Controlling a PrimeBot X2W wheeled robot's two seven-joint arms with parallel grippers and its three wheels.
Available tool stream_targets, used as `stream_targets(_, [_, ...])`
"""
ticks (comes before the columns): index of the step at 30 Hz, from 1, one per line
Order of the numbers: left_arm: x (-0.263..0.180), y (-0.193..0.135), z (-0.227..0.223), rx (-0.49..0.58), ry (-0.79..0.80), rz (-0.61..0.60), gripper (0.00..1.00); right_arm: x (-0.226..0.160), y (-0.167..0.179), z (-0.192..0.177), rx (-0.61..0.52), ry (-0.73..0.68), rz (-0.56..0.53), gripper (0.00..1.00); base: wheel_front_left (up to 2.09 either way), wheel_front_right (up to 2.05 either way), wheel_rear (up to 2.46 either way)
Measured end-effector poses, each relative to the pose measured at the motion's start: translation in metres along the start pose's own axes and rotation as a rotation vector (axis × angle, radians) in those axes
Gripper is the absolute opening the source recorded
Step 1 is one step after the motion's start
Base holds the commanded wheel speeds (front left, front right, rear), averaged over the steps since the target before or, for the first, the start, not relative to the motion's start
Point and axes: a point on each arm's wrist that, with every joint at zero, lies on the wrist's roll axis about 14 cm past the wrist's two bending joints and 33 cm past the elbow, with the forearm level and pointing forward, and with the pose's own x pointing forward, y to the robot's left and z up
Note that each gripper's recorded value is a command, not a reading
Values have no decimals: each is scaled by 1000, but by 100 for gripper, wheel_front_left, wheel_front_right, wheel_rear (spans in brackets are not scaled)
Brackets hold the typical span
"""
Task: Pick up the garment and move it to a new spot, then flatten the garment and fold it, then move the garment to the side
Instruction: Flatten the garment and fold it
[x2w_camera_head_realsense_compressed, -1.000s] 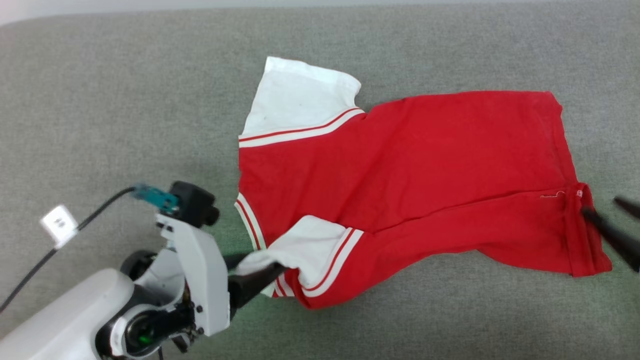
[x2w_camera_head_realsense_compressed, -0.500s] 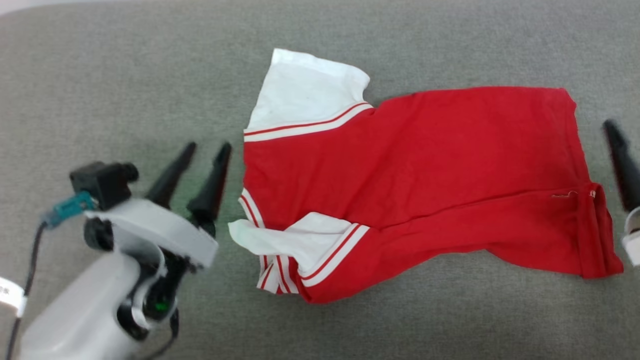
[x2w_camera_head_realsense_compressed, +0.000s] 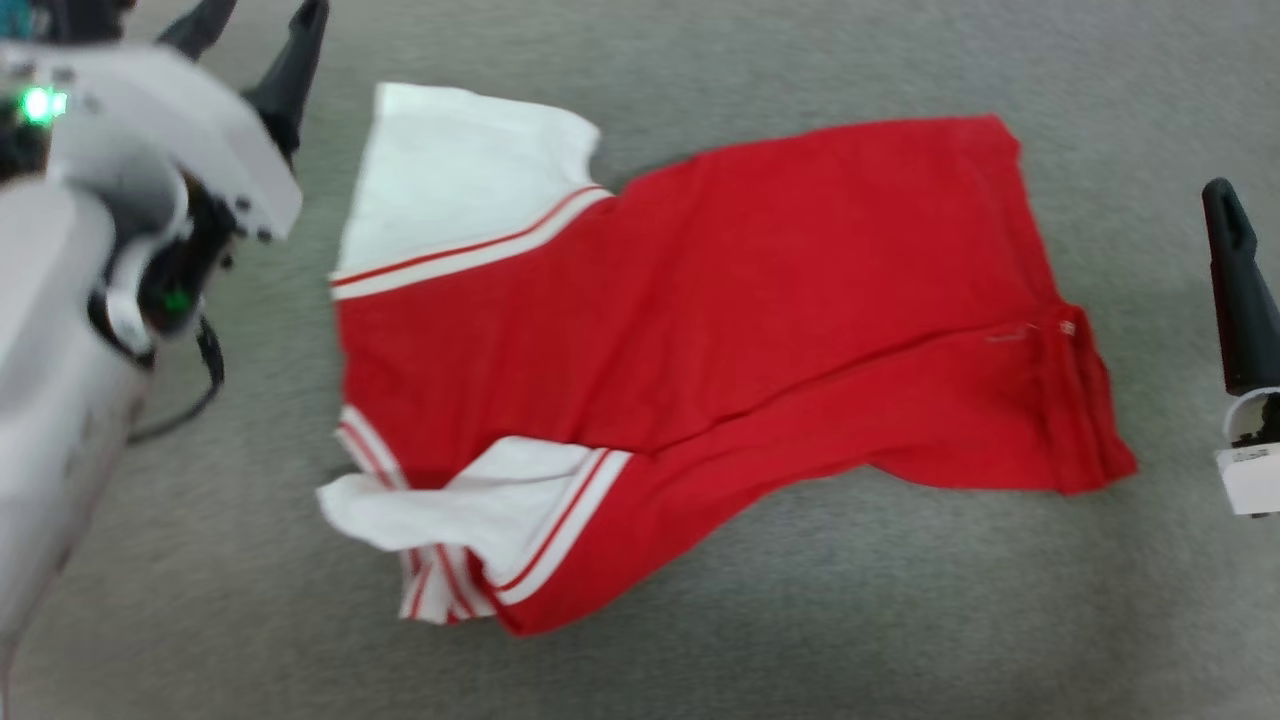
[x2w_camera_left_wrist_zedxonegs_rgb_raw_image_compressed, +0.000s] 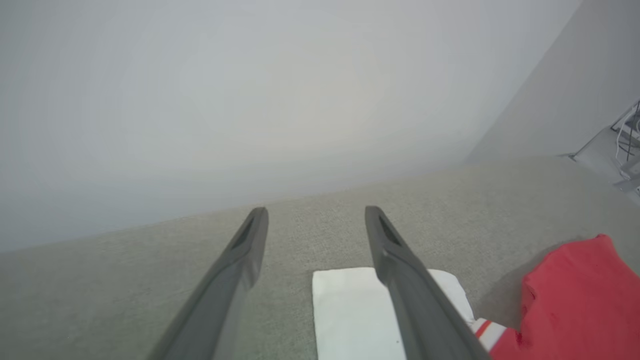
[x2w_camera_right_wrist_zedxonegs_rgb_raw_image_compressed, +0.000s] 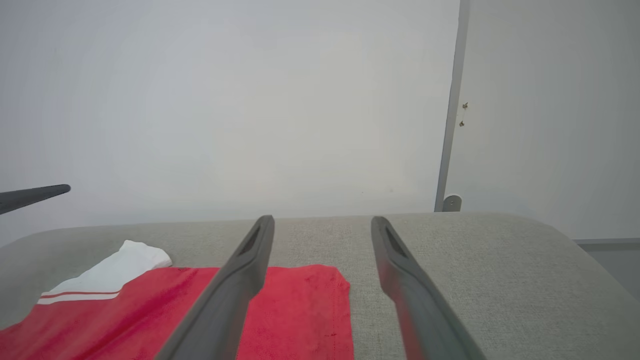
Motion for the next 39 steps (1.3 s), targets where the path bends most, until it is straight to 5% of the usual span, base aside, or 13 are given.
stream_targets(11, [32, -12, -111, 15, 700, -45, 100, -25, -19, -11, 5, 41, -90, 100, 0, 0, 0])
stream_targets(17, [42, -18, -117, -16, 782, -56, 100, -29, -19, -23, 30, 82, -96, 100, 0, 0, 0])
stream_targets(18, [44, -20, -117, -38, 786, -62, 65, -29, -19, -25, 30, 89, -94, 100, 0, 0, 0])
stream_targets(19, [45, -22, -119, -57, 795, -70, 40, -27, -18, -26, 30, 94, -91, 100, 0, 0, 0])
stream_targets(20, [45, -23, -119, -62, 799, -77, 0, -25, -18, -26, 22, 103, -82, 100, 0, 0, 0])
stream_targets(30, [47, -33, -120, -48, 788, -120, 0, 54, 10, -9, -10, 175, 96, 100, 0, 0, 0])
stream_targets(35, [47, -31, -117, -39, 769, -133, 0, 96, 6, -35, -120, 352, 123, 100, 0, 0, 0])
stream_targets(39, [47, -25, -119, -40, 762, -131, 0, 99, -5, -96, -168, 659, 116, 100, 0, 0, 0])
